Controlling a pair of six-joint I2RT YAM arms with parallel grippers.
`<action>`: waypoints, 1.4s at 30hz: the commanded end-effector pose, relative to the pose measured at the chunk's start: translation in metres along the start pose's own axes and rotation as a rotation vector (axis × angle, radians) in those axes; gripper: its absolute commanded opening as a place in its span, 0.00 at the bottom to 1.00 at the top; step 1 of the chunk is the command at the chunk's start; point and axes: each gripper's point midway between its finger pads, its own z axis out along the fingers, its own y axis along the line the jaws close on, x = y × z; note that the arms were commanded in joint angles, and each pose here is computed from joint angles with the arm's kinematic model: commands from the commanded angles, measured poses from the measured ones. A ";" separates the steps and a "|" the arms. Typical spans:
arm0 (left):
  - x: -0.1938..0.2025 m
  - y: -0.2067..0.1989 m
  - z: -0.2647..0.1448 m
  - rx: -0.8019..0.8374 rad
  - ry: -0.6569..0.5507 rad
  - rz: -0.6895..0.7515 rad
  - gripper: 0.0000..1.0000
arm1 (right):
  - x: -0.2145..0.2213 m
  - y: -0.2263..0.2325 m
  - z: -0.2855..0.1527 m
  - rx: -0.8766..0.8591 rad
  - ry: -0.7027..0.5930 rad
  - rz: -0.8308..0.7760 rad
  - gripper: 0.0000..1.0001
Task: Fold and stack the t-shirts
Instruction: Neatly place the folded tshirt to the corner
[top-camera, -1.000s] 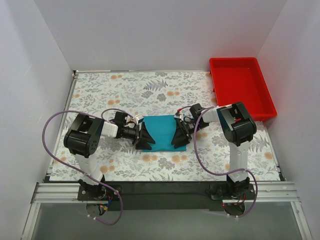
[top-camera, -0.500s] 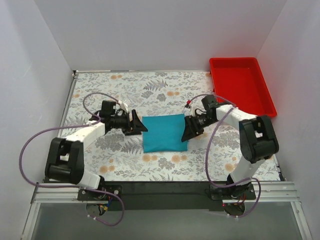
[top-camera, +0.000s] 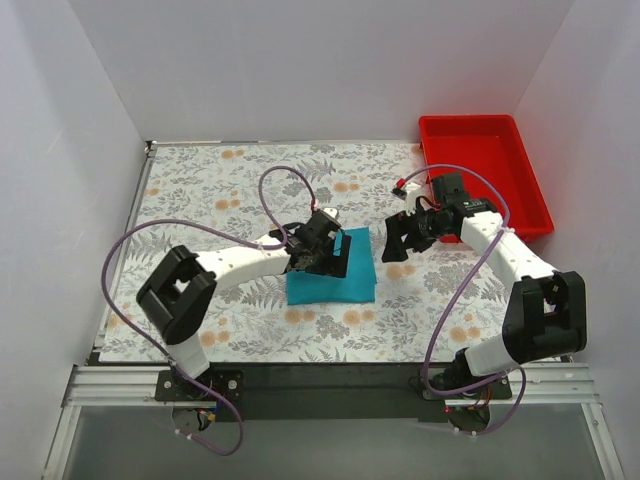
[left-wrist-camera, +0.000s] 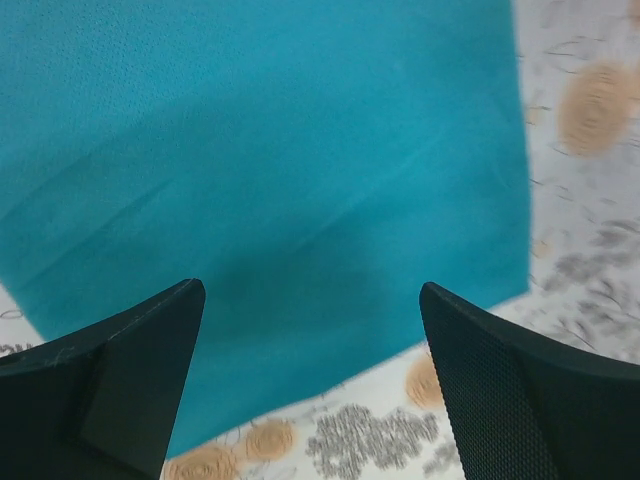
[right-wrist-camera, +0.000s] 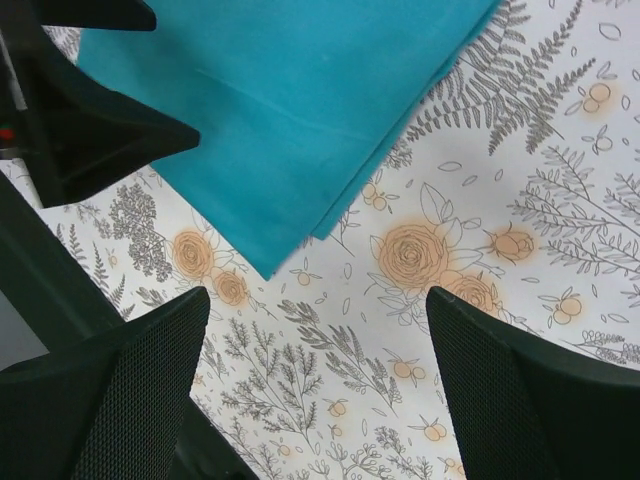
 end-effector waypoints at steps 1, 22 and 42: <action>-0.033 0.017 0.006 -0.165 -0.128 -0.013 0.89 | 0.009 -0.002 -0.005 0.020 0.007 0.023 0.95; 0.006 0.256 0.021 -0.297 0.210 0.169 0.88 | 0.016 -0.009 0.001 -0.005 0.027 0.039 0.98; -0.011 0.484 0.023 -0.429 0.246 0.162 0.80 | 0.013 -0.013 0.002 -0.010 0.029 0.050 0.98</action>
